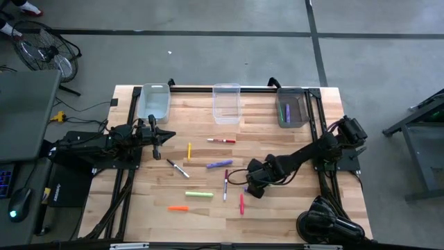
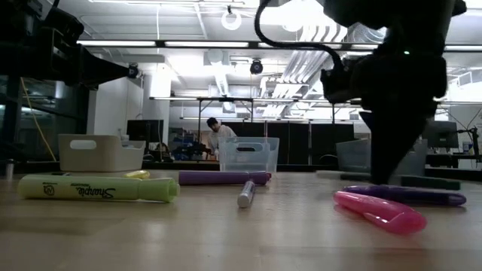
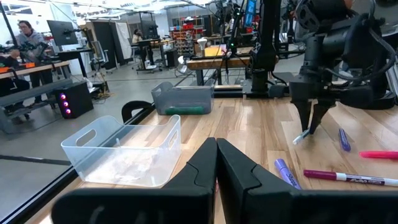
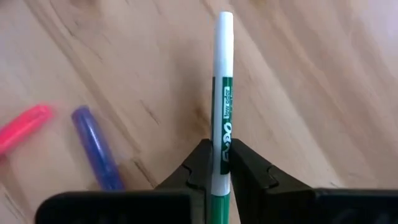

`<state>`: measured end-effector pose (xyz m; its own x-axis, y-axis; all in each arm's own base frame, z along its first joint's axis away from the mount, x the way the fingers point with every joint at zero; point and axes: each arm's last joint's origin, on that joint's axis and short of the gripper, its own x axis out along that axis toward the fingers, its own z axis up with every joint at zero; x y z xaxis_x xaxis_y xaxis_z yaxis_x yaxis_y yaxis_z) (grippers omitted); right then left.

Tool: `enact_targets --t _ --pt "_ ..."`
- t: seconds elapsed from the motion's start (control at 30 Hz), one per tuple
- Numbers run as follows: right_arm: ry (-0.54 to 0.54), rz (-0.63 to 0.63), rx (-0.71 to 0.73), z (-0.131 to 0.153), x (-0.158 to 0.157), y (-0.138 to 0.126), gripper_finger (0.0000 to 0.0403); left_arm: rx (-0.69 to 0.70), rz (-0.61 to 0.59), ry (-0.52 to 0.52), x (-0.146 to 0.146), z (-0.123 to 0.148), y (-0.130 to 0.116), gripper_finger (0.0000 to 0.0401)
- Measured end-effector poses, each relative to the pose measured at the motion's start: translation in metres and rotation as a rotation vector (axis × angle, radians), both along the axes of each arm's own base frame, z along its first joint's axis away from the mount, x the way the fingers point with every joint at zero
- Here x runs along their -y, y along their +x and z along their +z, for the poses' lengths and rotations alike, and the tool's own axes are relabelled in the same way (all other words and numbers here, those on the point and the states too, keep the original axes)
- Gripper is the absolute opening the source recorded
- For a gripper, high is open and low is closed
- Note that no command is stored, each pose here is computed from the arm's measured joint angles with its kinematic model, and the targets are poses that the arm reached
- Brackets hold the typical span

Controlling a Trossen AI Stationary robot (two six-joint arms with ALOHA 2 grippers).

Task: Pick & Place Markers
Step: Put the green marker pen into the transparent bin

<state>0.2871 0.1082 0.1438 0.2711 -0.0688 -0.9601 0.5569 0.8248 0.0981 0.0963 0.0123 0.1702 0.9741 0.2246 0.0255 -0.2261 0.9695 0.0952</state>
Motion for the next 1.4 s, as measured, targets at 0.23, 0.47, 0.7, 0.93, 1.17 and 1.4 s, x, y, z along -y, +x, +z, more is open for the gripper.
enact_targets --t 0.23,0.47,0.7,0.93,1.17,1.4 --pt "0.015 0.002 0.051 0.015 -0.005 0.011 0.0029 0.0 0.0 0.0 0.0 0.0 0.0 0.0001" --pt "-0.007 -0.032 0.18 0.049 0.008 0.024 0.0037 0.0 0.0 0.0 0.0 0.0 0.0 0.0001" --pt "-0.092 -0.059 0.37 0.104 0.04 0.028 0.0031 0.0 0.0 0.0 0.0 0.0 0.0 0.0001" --pt "-0.172 -0.047 0.478 0.147 0.07 0.036 0.0042 0.0 0.0 0.0 0.0 0.0 0.0 0.0001" --pt "-0.228 -0.023 0.567 0.176 0.105 0.046 0.0035 0.0 0.0 0.0 0.0 0.0 0.0 0.0001" --pt "-0.231 0.001 0.609 0.181 0.145 0.049 0.0047 0.0 0.0 0.0 0.0 0.0 0.0 0.0001"
